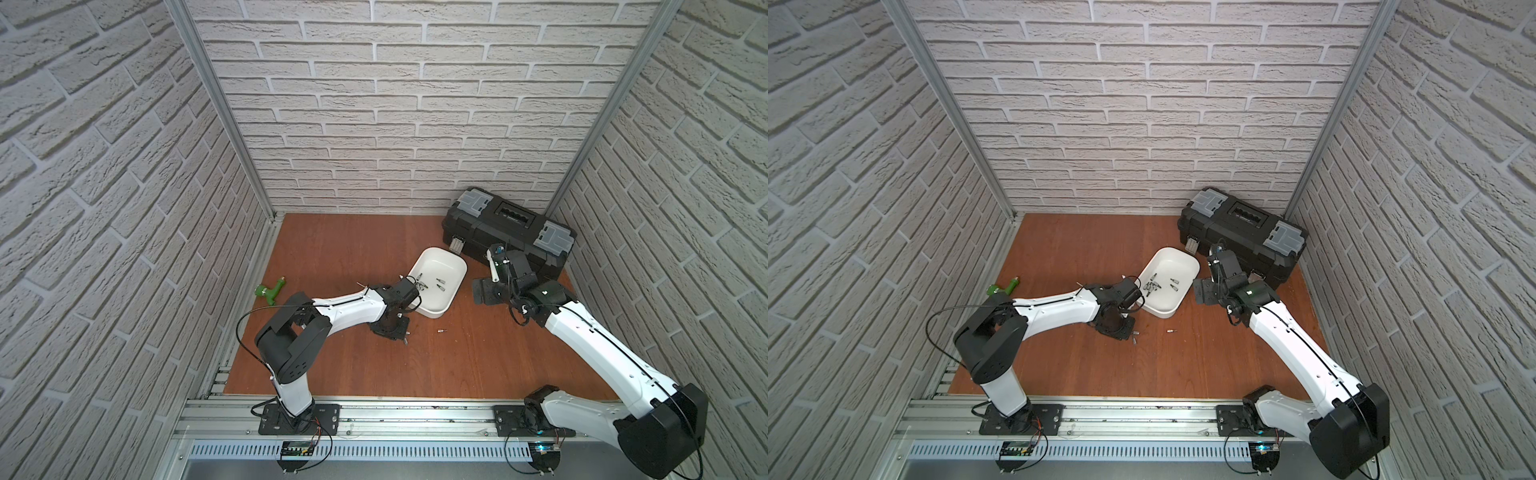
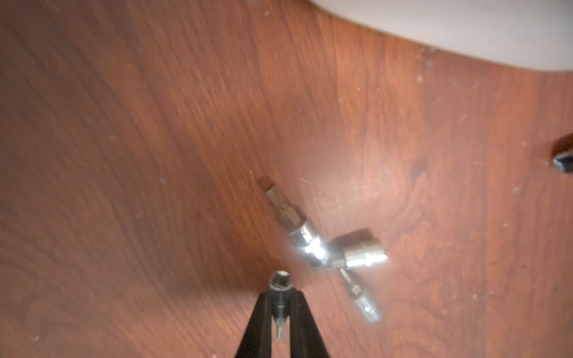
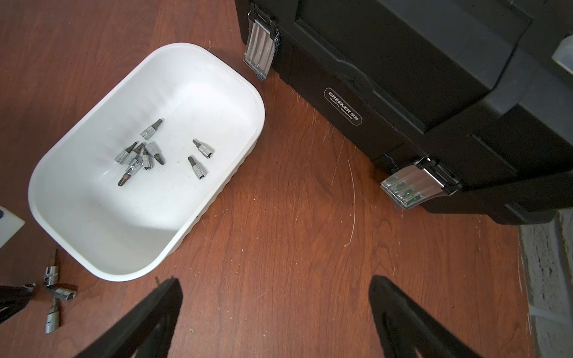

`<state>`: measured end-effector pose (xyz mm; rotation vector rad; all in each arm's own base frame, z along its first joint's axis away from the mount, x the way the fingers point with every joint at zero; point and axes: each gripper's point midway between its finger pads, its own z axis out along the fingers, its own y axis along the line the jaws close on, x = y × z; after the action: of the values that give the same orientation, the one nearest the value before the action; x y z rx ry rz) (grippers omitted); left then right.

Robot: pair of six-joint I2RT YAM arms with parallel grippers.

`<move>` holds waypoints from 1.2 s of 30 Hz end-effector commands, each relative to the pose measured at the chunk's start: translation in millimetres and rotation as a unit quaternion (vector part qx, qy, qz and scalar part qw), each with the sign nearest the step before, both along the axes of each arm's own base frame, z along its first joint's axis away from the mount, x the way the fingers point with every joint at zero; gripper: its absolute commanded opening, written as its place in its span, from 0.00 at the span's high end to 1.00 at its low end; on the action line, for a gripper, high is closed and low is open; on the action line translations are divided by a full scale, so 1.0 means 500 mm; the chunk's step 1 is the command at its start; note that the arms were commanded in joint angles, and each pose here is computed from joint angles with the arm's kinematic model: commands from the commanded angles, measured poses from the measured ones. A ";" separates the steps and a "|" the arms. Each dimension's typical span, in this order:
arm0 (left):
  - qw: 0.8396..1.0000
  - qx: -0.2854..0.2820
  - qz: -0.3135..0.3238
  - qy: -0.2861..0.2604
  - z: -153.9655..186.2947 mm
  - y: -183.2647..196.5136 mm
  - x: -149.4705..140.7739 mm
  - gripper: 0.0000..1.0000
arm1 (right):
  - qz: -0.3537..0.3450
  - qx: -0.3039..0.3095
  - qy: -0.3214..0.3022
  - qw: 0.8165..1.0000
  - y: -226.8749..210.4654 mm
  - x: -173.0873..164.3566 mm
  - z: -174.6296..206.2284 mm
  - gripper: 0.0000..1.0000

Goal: Put the bit on the desktop into the storage box
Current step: Pick up the screwdriver bit from the center of the board, then place the screwdriver bit in the storage box.

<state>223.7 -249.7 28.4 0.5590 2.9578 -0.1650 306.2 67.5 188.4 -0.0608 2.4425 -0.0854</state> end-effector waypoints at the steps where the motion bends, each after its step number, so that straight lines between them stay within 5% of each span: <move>1: 1.000 0.006 -0.003 -0.016 0.035 0.019 0.003 0.87 | -0.015 0.001 -0.024 1.000 -0.014 0.004 0.020 0.01; 19: 0.988 -0.004 -0.072 -0.135 0.267 -0.041 0.138 0.85 | -0.017 0.005 -0.040 0.999 -0.024 -0.015 0.055 0.01; 36: 0.977 -0.023 -0.138 -0.161 0.231 -0.191 0.283 0.86 | -0.016 -0.001 -0.036 0.999 -0.029 -0.025 0.052 0.01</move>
<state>354.8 -337.4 145.2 0.8546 2.5805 -0.1404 292.7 57.7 206.1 -0.0393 2.4014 -0.0919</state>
